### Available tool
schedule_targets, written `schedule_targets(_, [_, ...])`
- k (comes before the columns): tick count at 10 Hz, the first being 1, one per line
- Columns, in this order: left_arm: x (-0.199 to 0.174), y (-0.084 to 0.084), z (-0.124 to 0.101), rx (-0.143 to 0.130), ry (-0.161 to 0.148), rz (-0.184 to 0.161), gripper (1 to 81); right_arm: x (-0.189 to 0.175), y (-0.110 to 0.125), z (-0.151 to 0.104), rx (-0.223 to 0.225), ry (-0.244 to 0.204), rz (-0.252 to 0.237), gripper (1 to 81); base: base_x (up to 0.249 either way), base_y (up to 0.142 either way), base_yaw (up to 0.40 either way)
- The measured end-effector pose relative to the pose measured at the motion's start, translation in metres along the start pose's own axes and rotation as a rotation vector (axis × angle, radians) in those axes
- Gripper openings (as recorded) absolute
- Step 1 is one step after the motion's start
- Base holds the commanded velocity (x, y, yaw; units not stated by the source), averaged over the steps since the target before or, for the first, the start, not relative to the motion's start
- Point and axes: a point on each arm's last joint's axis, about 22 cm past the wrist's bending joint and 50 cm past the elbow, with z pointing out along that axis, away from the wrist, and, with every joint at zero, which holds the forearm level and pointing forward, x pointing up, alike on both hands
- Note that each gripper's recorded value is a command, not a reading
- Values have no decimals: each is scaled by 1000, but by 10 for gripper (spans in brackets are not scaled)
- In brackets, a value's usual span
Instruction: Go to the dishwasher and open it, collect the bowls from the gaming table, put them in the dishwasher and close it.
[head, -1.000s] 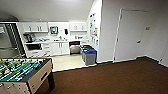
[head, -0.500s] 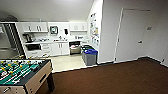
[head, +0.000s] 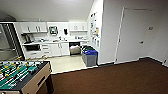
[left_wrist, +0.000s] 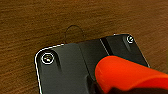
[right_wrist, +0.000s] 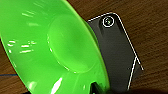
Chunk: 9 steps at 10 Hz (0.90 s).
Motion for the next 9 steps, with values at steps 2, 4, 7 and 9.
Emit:
schedule_targets(2, [0, 0, 0, 0, 0, 0, 10, 0, -1, 0, 1, -1, 0, 10, 136, 0, 0])
schedule_targets(4, [0, 0, 0, 0, 0, 0, 10, 0, -2, 0, 2, 1, 0, 10, 136, 0, 0])
schedule_targets(7, [0, 0, 0, 0, 0, 1, 10, 0, -2, 0, 2, 1, 0, 10, 137, 0, 0])
schedule_targets(9, [1, -1, 0, 1, 0, 1, 10, 0, -2, 1, 2, 1, 0, 10, 137, 0, 0])
